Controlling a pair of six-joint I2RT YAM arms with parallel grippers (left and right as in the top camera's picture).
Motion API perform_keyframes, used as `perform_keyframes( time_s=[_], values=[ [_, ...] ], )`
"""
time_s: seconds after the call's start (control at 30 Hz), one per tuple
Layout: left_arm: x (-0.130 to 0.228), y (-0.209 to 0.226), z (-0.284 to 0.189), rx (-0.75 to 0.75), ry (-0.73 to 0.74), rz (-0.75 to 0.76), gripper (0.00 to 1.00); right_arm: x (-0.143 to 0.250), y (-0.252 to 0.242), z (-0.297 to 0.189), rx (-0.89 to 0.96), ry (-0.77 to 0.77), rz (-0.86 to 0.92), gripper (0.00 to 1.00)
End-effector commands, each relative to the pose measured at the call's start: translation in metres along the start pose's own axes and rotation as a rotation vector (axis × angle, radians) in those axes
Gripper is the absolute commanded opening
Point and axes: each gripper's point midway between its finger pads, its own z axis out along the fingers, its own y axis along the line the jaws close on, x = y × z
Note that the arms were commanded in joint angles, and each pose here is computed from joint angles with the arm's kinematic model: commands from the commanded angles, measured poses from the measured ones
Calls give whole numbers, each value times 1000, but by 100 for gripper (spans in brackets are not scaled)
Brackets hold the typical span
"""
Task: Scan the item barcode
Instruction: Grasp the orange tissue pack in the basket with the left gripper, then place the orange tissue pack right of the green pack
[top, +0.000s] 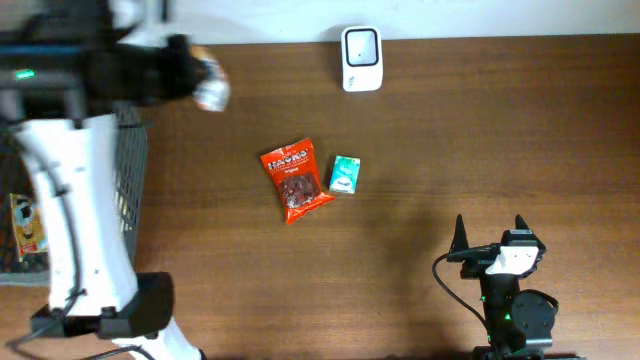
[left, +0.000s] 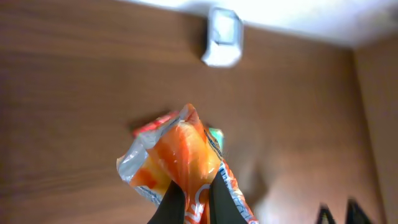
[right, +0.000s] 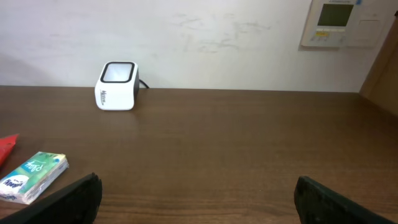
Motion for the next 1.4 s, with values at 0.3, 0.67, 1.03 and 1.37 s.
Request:
perform_keyframes(
  time_s=[0.3,0.67,1.03,1.37],
  values=[
    [187,-98,294,67,585,314,2,3,-1,0,8,5,7,98],
    [75,-95,205,74,366,247,100,3,-1,0,8,5,7,98],
    [-64,56,-67,-256,-343,-68,99,3,-1,0,8,5,7,98],
    [4,280,-108,-791,-252,-809,99,3,-1,0,7,5,7,98]
  ],
)
